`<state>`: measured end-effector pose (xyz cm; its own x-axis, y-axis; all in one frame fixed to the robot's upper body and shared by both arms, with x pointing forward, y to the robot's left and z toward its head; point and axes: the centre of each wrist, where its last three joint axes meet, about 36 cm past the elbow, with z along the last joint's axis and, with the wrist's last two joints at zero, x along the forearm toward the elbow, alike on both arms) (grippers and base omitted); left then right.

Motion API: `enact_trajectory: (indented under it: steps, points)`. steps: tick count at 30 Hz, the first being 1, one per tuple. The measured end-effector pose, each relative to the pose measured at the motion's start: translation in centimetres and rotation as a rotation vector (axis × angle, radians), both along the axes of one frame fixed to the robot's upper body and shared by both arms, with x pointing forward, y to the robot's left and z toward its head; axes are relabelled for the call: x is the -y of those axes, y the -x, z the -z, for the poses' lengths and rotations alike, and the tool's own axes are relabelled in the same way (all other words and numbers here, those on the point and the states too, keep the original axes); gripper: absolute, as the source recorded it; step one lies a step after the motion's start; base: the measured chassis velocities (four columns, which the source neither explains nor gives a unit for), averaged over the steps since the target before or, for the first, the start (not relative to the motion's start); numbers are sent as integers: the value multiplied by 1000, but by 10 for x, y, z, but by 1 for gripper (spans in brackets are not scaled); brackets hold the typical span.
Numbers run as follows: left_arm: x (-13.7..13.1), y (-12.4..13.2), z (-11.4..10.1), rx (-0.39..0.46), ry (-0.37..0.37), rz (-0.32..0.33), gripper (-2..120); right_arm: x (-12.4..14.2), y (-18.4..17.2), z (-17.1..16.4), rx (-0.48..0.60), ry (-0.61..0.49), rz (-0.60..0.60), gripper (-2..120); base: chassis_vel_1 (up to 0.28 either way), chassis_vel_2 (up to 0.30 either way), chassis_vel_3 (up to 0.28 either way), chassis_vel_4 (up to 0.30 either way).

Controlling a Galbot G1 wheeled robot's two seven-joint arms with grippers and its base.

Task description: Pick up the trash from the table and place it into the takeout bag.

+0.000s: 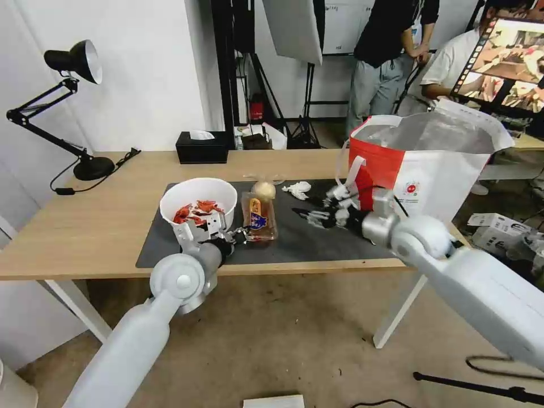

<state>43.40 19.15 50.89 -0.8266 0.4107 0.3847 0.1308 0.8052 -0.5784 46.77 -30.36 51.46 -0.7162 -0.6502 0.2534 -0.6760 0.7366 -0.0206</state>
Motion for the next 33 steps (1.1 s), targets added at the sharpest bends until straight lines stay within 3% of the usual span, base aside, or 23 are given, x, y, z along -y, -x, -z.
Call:
enact_trajectory:
  steps: [8, 13, 18, 20, 25, 28, 29, 31, 32, 33]
  points:
    - [-5, 32, -27, 51, 25, 14, 0, 24, 61, 9, 42, 5, 53, 99, 0, 0, 0, 0]
    - [-7, 41, -50, 97, 47, 44, 0, 31, 96, 25, 135, -1, 85, 100, 0, 0, 0, 0]
    - [0, 38, -74, 142, 49, 83, 0, 32, 130, 36, 151, -14, 125, 100, 0, 0, 0, 0]
    - [13, 30, -96, 182, 57, 114, 0, 30, 158, 45, 140, -28, 152, 100, 0, 0, 0, 0]
    - [33, 15, -117, 208, 61, 166, 0, 29, 186, 54, 134, -42, 181, 100, 0, 0, 0, 0]
    - [70, -14, -151, 244, 54, 228, 0, 26, 208, 61, 142, -52, 220, 100, 0, 0, 0, 0]
    - [70, -14, -151, 244, 54, 228, 0, 26, 208, 61, 142, -52, 220, 100, 0, 0, 0, 0]
    - [98, -28, -174, 269, 40, 263, 0, 21, 219, 65, 143, -64, 242, 100, 0, 0, 0, 0]
    - [98, -28, -174, 269, 40, 263, 0, 21, 219, 65, 143, -64, 242, 100, 0, 0, 0, 0]
    - [115, -36, -184, 274, 32, 276, 0, 18, 223, 67, 142, -74, 257, 100, 0, 0, 0, 0]
